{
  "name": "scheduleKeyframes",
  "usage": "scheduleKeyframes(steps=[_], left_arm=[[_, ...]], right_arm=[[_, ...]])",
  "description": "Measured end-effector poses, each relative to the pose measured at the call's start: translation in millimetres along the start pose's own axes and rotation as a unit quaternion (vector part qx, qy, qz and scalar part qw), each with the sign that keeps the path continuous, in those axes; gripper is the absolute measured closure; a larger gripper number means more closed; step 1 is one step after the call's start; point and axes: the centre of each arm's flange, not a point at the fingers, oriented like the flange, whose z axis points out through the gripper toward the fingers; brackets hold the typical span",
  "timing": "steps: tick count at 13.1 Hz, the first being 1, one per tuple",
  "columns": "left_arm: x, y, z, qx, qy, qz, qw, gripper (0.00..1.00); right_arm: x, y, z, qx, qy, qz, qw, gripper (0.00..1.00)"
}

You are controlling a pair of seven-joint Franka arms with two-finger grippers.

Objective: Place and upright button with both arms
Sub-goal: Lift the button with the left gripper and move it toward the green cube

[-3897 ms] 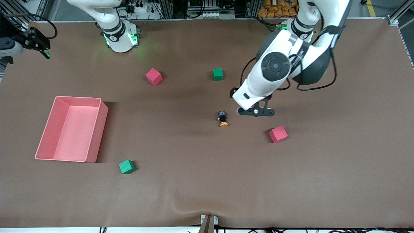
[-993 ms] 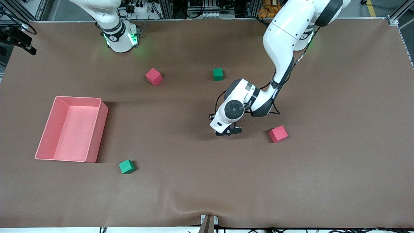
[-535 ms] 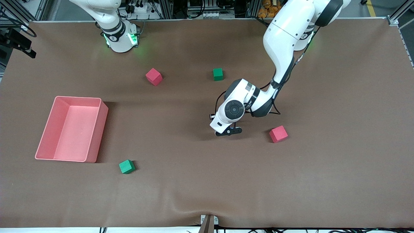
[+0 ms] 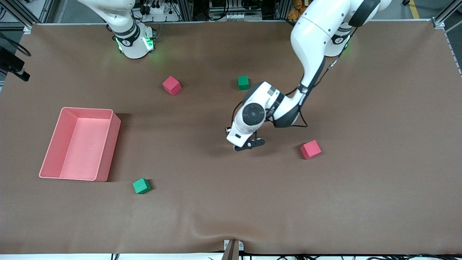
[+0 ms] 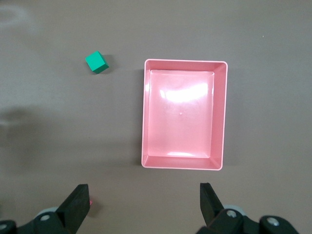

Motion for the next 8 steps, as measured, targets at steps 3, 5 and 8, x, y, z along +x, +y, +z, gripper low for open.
scheduleKeyframes(steps=[3, 5, 8], left_arm=[[-54.8, 34.2, -7.0, 0.017, 0.063, -0.056, 0.996, 0.58], [-94.8, 50.9, -8.5, 0.033, 0.142, -0.088, 0.985, 0.58], [-139.3, 58.3, 3.1, 0.069, 0.222, -0.106, 0.967, 0.58]], right_arm=[[9.7, 1.7, 3.3, 0.001, -0.001, 0.000, 1.000, 0.00], [10.7, 1.4, 1.5, 0.001, 0.001, -0.001, 1.000, 0.00], [10.5, 0.7, 0.2, 0.001, 0.001, -0.001, 1.000, 0.00]])
